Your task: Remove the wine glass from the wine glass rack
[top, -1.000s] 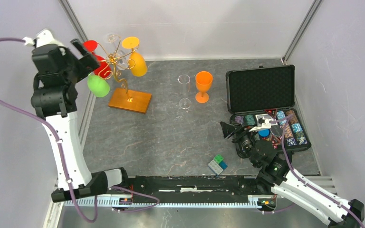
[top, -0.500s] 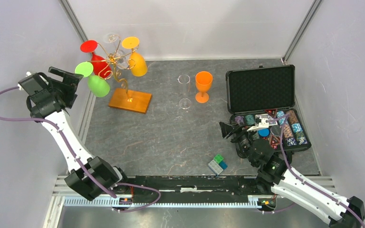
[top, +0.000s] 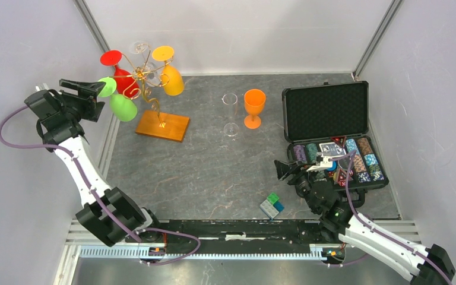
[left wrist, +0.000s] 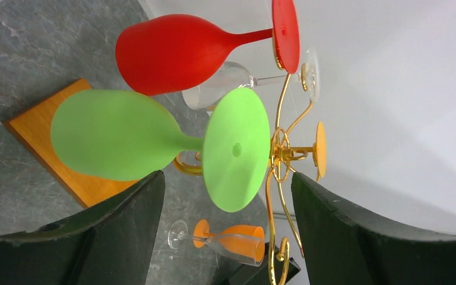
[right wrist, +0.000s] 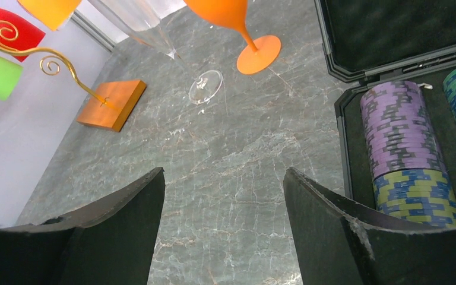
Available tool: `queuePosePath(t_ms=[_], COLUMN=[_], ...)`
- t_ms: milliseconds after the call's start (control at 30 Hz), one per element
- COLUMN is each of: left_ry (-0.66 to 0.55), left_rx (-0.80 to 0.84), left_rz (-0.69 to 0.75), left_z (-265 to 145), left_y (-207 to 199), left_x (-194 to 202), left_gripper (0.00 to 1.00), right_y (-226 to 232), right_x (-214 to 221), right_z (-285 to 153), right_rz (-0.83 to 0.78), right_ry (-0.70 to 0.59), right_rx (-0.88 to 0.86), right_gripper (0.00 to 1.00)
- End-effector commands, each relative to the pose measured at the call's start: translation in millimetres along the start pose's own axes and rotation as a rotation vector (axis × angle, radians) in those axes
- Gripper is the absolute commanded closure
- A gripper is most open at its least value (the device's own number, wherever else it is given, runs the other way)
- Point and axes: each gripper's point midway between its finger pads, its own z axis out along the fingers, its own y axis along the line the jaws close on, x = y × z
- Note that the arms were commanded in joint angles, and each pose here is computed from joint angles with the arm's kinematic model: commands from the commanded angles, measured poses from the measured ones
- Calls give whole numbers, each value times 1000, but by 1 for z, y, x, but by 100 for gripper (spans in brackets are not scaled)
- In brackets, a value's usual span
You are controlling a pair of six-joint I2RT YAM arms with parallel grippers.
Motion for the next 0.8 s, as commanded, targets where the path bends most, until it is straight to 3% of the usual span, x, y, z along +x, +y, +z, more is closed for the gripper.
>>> queuePosePath(t_ms=[0, 100, 267, 633, 767], left_ry=[25, 37, 48, 4, -7], left_rx=[69, 78, 97, 44, 52], left_rz=[-36, -71, -109, -81, -71], left_z=[5, 11, 16, 6, 2], left_y=[-11, -5, -1, 4, -1], left_x=[1, 4, 8, 11, 10], left_gripper=[19, 24, 47, 57, 70], right_y=[8, 6, 1, -6, -7], right_x=[-21, -23, -25, -28, -28], right_z=[1, 1, 1, -2, -2], right_rz=[13, 6, 18, 30, 31], right_ry=[-78, -86, -102, -131, -132], right_rx=[-14, -5, 17, 34, 37], right_gripper=[22, 22, 22, 23, 23])
